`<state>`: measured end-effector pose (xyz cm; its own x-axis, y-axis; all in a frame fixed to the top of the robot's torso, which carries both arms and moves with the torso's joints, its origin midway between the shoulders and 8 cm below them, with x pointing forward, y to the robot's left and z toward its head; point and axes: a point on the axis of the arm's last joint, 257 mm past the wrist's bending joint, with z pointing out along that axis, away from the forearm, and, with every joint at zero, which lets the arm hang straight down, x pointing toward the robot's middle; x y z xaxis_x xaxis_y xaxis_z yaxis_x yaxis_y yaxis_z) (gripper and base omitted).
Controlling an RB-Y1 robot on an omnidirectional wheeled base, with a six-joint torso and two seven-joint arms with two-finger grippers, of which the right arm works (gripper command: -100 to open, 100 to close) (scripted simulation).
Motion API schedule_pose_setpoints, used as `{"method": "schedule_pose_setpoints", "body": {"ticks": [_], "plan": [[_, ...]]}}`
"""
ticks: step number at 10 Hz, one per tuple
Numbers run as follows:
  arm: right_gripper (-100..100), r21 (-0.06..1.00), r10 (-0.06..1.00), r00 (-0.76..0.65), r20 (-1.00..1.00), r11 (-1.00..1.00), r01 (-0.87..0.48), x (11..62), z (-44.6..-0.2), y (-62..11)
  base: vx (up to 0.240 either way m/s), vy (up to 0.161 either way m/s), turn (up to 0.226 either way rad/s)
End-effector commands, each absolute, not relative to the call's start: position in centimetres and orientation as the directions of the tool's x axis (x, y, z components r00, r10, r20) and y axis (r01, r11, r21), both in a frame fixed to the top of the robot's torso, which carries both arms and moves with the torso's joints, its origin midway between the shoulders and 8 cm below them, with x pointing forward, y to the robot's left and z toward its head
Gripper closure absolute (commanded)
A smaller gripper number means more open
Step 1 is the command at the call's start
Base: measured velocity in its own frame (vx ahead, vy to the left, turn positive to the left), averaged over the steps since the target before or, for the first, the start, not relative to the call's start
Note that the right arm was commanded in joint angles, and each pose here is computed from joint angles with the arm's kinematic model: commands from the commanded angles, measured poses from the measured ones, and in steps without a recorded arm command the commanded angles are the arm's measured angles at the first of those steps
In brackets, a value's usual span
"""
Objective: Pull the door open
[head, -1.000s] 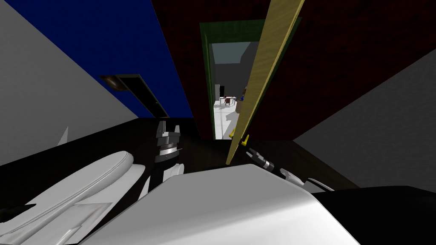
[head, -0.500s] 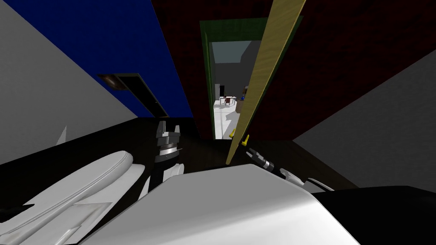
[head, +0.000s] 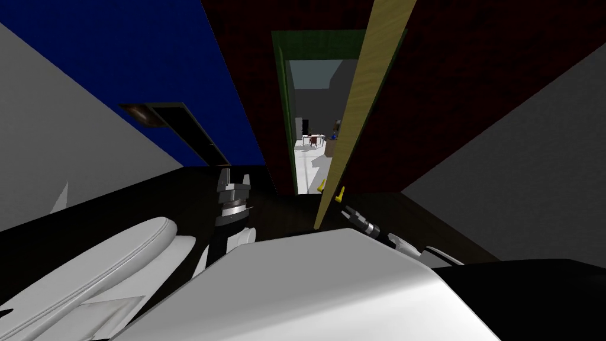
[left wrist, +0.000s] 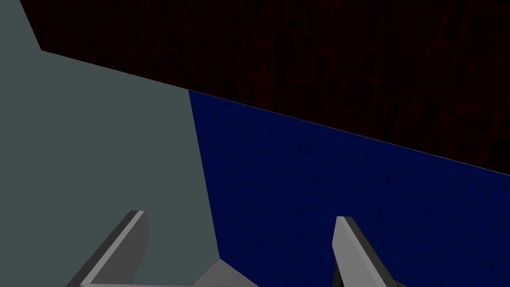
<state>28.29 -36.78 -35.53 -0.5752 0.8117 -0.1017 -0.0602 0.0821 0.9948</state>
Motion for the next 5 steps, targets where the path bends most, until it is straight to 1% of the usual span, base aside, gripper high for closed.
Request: {"method": "schedule_pose_setpoints", "body": {"ticks": [1, 2, 3, 4, 5], "plan": [[-100, 0.995, 0.801, -0.591, -0.101, 0.081, -0.06, 28.6, -35.6, -36.2, 0.047, 0.06, -0.305], [-100, 0.995, 0.79, -0.605, -0.101, 0.081, -0.061, 28.9, -35.7, -35.7, 0.026, 0.031, -0.278], [-100, 0.995, 0.79, -0.605, -0.101, 0.081, -0.061, 28.9, -35.7, -35.7, -0.006, -0.011, -0.084], [-100, 0.995, 0.773, -0.626, -0.101, 0.08, -0.062, 29.3, -35.7, -35.0, -0.033, -0.053, -0.14], [-100, 0.995, 0.769, -0.631, -0.101, 0.08, -0.063, 29.4, -35.7, -34.8, -0.05, -0.088, -0.154]]}}
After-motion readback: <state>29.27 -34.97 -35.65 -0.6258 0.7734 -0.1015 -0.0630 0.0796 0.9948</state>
